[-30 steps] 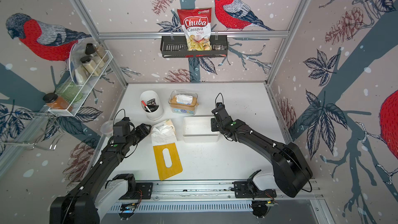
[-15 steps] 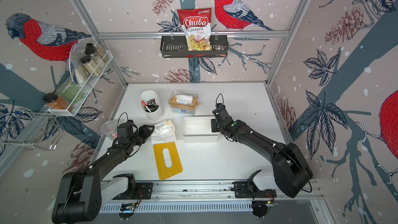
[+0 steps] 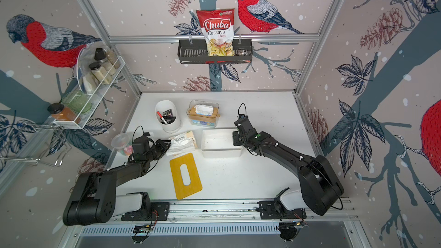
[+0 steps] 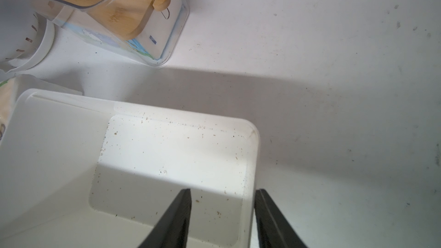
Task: Put the tissue paper into the tissue box
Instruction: Pick up the paper towel from the center of the board, then place the paper towel in the tissue box.
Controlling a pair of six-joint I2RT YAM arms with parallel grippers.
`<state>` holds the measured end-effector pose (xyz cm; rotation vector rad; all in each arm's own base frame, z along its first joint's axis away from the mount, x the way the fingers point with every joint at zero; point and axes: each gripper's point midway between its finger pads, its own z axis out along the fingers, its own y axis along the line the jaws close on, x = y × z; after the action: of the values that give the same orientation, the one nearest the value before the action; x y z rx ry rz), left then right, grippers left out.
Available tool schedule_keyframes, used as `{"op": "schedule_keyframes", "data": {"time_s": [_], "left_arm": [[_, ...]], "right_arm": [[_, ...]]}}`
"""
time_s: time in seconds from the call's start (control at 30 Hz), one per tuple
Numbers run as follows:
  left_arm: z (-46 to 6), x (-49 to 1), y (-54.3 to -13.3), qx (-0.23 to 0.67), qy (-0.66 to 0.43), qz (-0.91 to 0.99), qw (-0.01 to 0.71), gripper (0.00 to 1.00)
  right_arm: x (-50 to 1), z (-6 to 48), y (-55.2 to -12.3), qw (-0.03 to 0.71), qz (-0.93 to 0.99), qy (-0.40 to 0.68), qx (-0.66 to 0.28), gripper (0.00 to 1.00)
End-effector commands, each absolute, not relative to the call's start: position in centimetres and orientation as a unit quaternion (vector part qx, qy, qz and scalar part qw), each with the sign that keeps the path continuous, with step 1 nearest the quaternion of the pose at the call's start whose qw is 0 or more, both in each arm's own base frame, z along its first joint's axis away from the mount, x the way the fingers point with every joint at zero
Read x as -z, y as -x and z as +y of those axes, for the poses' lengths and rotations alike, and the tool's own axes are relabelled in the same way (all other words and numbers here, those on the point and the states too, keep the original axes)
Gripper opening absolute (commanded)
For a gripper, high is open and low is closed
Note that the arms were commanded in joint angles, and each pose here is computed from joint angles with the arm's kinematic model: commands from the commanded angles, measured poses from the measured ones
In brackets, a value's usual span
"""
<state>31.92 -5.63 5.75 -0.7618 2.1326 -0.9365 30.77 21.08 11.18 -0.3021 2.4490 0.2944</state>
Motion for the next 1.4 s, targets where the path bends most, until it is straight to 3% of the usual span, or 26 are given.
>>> {"op": "schedule_keyframes", "data": {"time_s": [0.0, 0.2, 0.5, 0.9, 1.37], "left_arm": [[-5.8, -6.5, -32.2, 0.371, 0.282, 0.812, 0.351, 0.13], [-6.2, -7.8, -32.3, 0.385, 0.269, 0.806, 0.359, 0.00], [-7.1, -12.0, -32.3, 0.420, 0.241, 0.790, 0.376, 0.00], [-8.8, -21.6, -31.5, 0.488, 0.199, 0.743, 0.413, 0.00], [-18.7, -24.7, -32.4, 0.547, 0.182, 0.713, 0.399, 0.00]], "right_arm": [[-11.7, 21.5, -31.1, 0.330, 0.929, 0.119, -0.118, 0.48], [-12.3, 21.5, -31.4, 0.333, 0.928, 0.121, -0.115, 0.48], [-14.8, 19.8, -32.7, 0.357, 0.920, 0.098, -0.128, 0.52], [-17.2, 17.0, -34.0, 0.383, 0.909, 0.067, -0.150, 0.56], [-17.7, 13.2, -35.4, 0.392, 0.909, 0.018, -0.139, 0.61]]}}
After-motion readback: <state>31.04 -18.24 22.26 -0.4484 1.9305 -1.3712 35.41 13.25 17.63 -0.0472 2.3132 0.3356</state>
